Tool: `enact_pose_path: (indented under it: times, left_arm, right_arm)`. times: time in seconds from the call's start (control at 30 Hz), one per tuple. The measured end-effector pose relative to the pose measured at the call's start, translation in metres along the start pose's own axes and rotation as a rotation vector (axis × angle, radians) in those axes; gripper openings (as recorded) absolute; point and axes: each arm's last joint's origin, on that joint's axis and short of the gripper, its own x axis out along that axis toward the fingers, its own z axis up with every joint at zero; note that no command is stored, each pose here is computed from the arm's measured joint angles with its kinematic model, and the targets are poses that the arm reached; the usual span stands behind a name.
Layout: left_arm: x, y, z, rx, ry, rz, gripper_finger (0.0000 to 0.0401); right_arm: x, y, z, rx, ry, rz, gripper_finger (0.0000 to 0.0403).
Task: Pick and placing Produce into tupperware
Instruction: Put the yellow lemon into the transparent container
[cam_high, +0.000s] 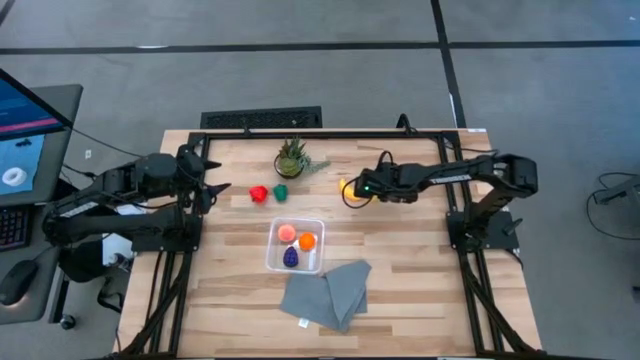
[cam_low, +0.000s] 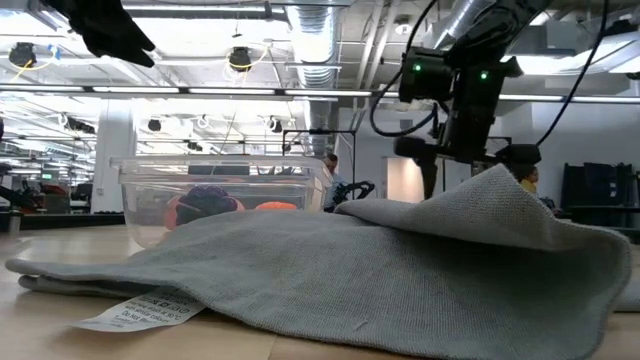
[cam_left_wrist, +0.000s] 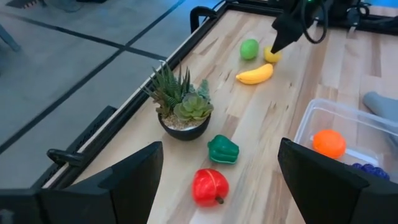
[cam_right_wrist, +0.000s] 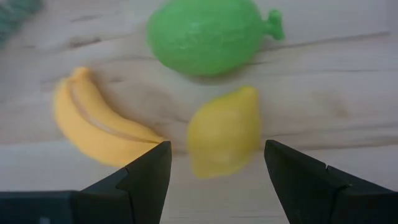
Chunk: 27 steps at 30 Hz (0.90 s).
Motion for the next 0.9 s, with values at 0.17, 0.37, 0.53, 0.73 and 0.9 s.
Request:
enact_pose_path:
  times: [0.17, 0.37, 0.53, 0.73, 0.9]
  left_arm:
    - [0.000, 0.000, -0.002, -0.018, 0.021, -0.007, 0.0306]
    - [0.000, 0.000, -0.003, -0.019, 0.028, -0.007, 0.0306]
    - [0.000, 0.000, -0.003, -0.018, 0.028, -0.006, 0.0306]
    - [0.000, 0.000, -0.003, -0.018, 0.028, -0.006, 0.0306]
    - [0.000, 0.000, -0.003, -0.018, 0.028, -0.006, 0.0306]
  right_arm:
    - [0.006, 0.001, -0.002, -0.003, 0.006, -0.012, 0.0282]
    - [0.014, 0.002, -0.001, -0.001, 0.008, -0.027, 0.0282]
    - [0.014, 0.002, 0.001, -0.006, -0.019, -0.032, 0.0282]
    - [0.016, 0.001, 0.007, 0.000, -0.024, -0.035, 0.0282]
    - [0.017, 0.000, 0.009, -0.009, -0.013, -0.033, 0.0282]
